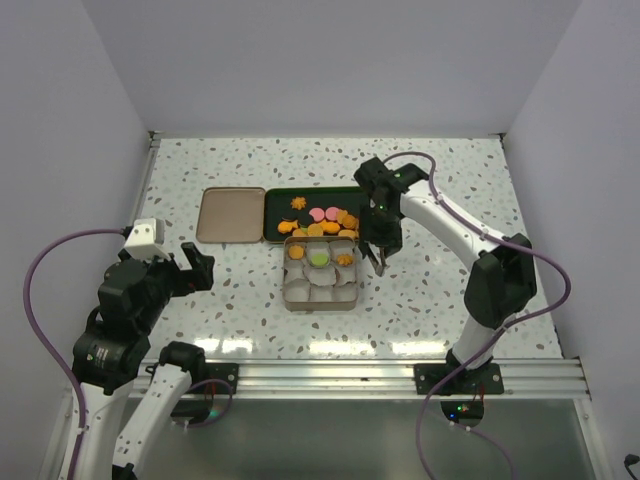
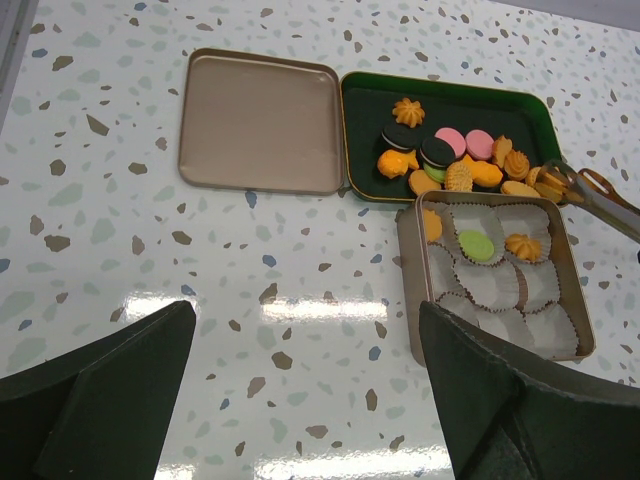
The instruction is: Pack the cookies
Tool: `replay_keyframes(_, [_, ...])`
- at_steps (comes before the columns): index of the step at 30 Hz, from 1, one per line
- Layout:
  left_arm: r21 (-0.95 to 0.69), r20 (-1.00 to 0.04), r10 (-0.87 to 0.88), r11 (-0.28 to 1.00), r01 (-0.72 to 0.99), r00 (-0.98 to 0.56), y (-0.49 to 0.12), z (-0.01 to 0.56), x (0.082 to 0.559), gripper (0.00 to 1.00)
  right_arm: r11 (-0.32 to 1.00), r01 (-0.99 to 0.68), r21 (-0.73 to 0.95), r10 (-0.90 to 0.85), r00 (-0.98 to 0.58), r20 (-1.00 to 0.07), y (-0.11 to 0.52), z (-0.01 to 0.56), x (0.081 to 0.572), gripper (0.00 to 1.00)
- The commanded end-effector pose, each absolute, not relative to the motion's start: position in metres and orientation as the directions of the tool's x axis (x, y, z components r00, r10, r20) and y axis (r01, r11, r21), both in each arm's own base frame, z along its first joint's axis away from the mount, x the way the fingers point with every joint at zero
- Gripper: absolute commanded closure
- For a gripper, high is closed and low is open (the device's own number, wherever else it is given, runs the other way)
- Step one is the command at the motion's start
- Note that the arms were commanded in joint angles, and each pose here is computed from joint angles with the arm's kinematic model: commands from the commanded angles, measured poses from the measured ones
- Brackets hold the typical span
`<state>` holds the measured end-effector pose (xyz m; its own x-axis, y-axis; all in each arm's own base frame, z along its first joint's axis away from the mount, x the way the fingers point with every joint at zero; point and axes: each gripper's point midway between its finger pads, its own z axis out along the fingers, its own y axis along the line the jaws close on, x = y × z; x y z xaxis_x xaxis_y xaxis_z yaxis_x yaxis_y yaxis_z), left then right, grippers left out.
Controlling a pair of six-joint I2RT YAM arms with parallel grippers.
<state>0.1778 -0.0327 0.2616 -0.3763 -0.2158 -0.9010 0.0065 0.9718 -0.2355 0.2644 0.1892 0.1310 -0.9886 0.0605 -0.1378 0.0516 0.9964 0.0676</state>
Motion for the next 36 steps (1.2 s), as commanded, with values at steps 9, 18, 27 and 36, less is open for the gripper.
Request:
replay_keyframes(9, [-0.225,-0.923,-0.2,0.973,0.041,-0.33,-0.035,0.272,0.182,0.0,0.988,0.083,0.128,0.105,-0.979,-0.174,0.198,0.154,0.272,0.48])
replay_keyframes(18, [-0.225,-0.922,-0.201,0.974,0.035,-0.33,-0.034,0.271,0.182,0.0,0.988,0.076,0.138,0.096,-0.985,-0.146,0.208,0.145,0.28,0.57])
replay_keyframes(27, [-0.223,-0.92,-0.199,0.974,0.034,-0.339,-0.035,0.269,0.183,0.0,0.99,0.059,0.132,0.083,-0.98,-0.181,0.206,0.156,0.289,0.76])
replay_keyframes(36, [-0.222,-0.919,-0.197,0.974,0.037,-0.342,-0.035,0.269,0.183,0.0,0.984,0.008,0.179,0.064,-0.948,-0.311,0.209,0.218,0.313,0.84])
